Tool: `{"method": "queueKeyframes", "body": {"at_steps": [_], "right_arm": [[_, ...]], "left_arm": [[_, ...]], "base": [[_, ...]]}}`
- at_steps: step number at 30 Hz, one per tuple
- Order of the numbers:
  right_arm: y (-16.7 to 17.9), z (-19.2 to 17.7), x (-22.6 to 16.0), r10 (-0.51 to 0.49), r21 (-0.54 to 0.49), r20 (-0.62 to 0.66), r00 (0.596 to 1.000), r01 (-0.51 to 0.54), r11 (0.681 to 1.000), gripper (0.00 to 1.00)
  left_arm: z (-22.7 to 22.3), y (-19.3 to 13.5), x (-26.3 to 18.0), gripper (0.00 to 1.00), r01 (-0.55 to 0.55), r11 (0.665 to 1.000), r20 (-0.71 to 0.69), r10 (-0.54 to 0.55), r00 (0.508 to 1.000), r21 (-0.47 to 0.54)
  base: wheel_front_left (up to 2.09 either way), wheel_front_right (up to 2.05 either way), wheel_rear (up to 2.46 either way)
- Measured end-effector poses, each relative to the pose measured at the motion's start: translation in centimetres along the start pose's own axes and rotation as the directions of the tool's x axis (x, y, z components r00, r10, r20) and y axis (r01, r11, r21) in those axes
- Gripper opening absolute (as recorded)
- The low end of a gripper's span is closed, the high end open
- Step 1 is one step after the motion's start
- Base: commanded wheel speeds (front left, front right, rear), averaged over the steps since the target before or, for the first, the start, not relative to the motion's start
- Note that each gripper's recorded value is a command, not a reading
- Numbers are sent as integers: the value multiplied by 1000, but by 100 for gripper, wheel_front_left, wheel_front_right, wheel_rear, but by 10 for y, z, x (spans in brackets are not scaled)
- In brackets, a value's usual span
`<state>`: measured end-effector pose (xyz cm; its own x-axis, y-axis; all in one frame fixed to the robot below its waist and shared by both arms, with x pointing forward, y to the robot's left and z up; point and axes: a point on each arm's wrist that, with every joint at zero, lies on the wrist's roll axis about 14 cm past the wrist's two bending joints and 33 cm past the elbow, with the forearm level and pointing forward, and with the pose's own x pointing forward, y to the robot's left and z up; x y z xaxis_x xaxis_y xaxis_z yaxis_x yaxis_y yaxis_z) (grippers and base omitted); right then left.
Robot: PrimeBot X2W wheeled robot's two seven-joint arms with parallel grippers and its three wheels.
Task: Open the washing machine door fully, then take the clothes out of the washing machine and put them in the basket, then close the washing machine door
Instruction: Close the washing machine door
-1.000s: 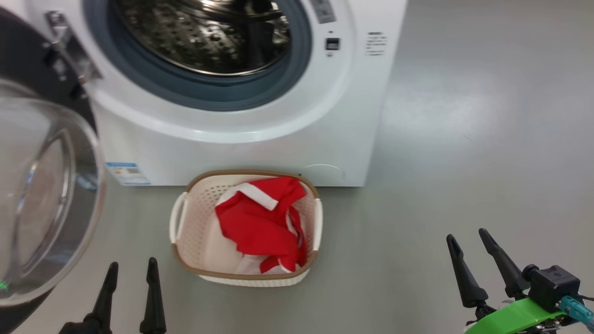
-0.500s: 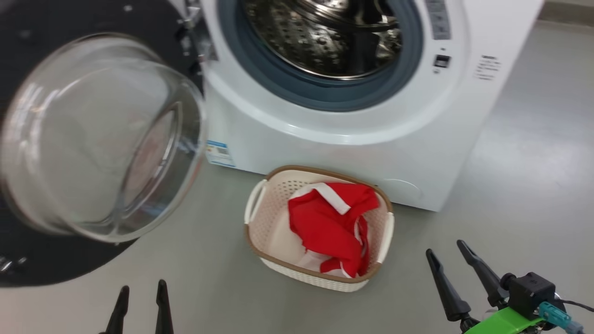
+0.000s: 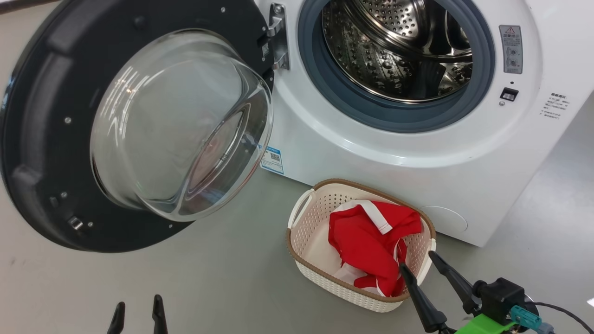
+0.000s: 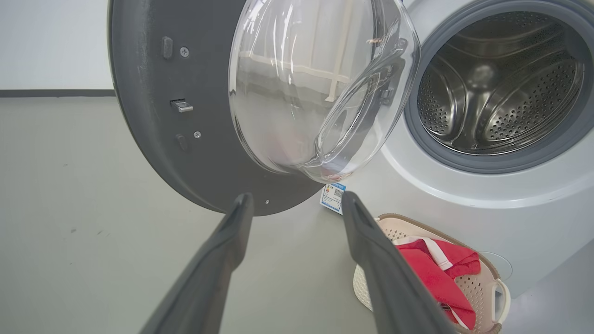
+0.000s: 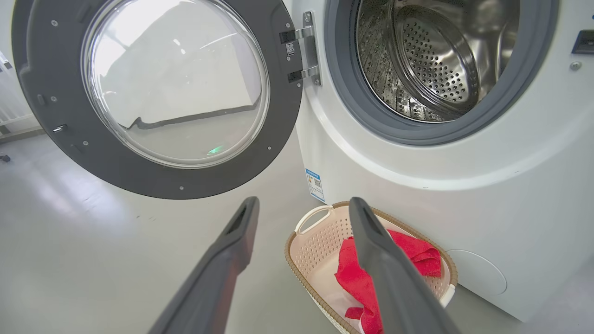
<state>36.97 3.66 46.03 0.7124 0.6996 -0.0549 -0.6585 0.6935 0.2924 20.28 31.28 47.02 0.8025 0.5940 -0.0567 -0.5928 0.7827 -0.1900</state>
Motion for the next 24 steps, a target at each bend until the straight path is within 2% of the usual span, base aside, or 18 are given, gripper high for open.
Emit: {"method": "queueKeyframes", "body": {"at_steps": [12, 13, 14, 15, 17, 20, 24], "right_arm": [[5, 7, 4, 14, -4, 16, 1000, -14, 1000, 100], [5, 7, 4, 14, -4, 17, 1000, -14, 1000, 100], [5, 7, 4, 14, -5, 18, 1000, -14, 1000, 100], [5, 8, 4, 13, -5, 19, 1000, -13, 1000, 100], [6, 8, 4, 12, -3, 21, 1000, -12, 1000, 100], [7, 8, 5, 12, 6, 23, 1000, -12, 1000, 100], [8, 7, 6, 6, 23, 28, 1000, -6, 1000, 100]], "left_arm": [[7, 1, 0, 100, -6, 1000, 25, 6, 1000, -22], [9, 1, 0, 47, -6, 999, 31, 8, 999, -35], [12, 1, 1, 28, -9, 999, 38, 11, 999, -51], [14, 2, 1, 4, -12, 997, 45, 15, 999, -70], [22, 6, 2, 0, -16, 996, 69, 23, 997, -93], [46, 9, 7, 0, -5, 994, 145, 21, 989, -106], [108, 12, 22, 0, 27, 995, 332, 4, 943, -91]], "base": [[0, 0, 0], [0, 0, 0], [0, 0, 0], [0, 0, 0], [0, 0, 0], [0, 0, 0], [0, 0, 0]]}}
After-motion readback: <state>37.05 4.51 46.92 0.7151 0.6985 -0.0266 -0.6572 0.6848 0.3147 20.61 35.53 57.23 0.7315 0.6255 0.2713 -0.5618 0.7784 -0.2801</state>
